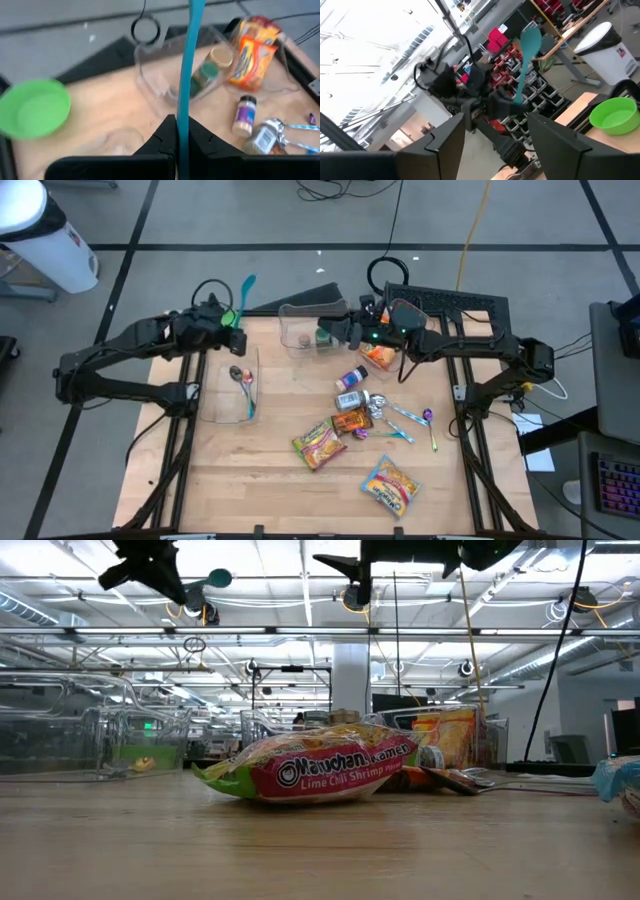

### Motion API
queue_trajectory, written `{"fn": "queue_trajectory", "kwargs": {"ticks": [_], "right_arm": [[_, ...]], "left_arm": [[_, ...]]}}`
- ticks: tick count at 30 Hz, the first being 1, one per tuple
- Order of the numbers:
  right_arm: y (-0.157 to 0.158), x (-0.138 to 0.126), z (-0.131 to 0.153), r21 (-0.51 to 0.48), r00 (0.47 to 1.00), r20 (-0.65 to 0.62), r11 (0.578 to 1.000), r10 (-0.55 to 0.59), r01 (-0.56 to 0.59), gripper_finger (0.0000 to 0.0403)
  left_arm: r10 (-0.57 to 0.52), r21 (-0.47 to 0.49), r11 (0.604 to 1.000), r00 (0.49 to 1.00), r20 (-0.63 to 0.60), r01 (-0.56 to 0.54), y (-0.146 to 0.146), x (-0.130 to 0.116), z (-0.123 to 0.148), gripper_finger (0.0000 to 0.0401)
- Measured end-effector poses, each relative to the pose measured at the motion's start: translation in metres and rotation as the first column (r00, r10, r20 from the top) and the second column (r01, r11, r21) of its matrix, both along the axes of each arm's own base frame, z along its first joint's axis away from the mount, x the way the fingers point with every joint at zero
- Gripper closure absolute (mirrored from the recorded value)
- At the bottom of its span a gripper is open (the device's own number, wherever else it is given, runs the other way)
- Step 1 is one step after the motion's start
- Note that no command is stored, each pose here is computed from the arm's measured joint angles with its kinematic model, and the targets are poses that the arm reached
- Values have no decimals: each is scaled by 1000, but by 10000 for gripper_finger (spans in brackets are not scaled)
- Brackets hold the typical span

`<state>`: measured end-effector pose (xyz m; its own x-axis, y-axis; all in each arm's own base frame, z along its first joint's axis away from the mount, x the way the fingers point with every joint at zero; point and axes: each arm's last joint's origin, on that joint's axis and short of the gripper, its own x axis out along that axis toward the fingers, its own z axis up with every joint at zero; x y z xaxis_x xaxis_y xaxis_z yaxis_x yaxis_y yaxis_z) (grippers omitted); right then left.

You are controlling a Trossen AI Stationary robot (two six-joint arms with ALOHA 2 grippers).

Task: Pick & Place Food Item
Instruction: Put the blue spoon into the left transparent bin

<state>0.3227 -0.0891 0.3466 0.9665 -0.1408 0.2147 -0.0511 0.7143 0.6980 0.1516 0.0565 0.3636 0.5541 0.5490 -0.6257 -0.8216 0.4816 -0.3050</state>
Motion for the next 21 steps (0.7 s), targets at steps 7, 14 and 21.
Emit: {"fn": "queue_trajectory", "kwargs": {"ticks": [7, 14, 21], "right_arm": [[-10, -3, 0, -39, 999, -9, 999, -36, 36, 197], [-15, -7, 0, -61, 999, -37, 998, 19, -22, 198], [-22, -17, 5, -90, 988, -53, 985, 145, -149, 198]], "left_arm": [[13, -121, 992, 996, -85, -24, -10, 0, -18, 391], [28, -267, 960, 981, -192, -80, -27, -3, -50, 391], [69, -392, 906, 970, -235, -160, -49, -2, -92, 391]]}}
